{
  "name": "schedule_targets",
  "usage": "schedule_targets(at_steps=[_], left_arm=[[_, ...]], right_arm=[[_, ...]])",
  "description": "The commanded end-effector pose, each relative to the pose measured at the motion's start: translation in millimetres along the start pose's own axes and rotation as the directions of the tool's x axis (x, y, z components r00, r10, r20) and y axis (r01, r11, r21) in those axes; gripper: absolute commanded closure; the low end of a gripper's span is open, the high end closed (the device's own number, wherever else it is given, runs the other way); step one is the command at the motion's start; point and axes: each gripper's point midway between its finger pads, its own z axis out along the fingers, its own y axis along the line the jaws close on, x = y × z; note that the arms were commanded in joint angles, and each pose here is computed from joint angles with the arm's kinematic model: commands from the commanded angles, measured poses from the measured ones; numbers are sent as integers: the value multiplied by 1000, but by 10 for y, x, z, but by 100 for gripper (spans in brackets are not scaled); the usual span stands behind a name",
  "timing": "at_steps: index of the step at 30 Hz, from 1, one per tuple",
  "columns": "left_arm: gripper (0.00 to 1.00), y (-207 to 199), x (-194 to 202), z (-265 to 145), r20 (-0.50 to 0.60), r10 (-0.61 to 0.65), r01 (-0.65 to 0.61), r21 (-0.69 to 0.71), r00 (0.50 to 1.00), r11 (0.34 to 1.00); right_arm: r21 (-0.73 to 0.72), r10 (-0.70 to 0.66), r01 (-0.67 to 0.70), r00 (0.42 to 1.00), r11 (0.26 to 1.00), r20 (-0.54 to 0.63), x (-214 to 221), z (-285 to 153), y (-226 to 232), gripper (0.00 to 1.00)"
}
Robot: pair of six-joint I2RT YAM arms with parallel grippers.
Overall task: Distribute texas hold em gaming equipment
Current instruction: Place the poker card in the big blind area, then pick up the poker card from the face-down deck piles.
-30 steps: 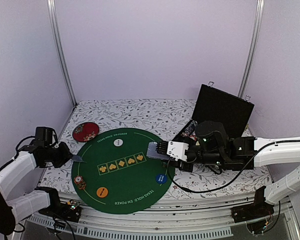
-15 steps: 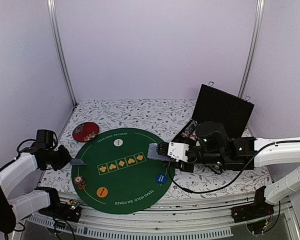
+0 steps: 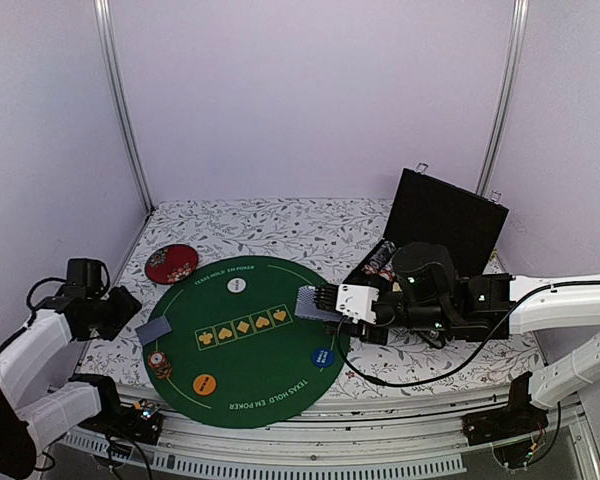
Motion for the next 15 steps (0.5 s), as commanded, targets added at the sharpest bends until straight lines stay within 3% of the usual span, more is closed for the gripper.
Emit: schedule_targets(at_steps=[1,4,6,8,12,15], left_arm=[[32,-468,-296,-298,107,54,-70,158,993,985],[32,-1188,-210,-651,148,215,-256,380,965,889],[31,-1465,-74,-818,159,305,-344,436,939,832],[28,-1387,-27,-800,125,324,-347,377,938,858],[22,-878,-112,-604,95,204,-216,141,974,966],[19,-783,-68,-475,79,167,-177,136,983,975]], right_arm=[[23,6,-6,1000,1000,31,-97,-84,-90,56],[26,-1,1,1000,1000,20,-87,-72,-101,56],[24,-6,5,1000,1000,19,-101,-65,-105,56],[24,-4,3,1000,1000,23,-125,-66,-117,56],[22,0,-1,1000,1000,30,-144,-68,-118,56],[12,0,0,1000,1000,32,-144,-64,-100,56]])
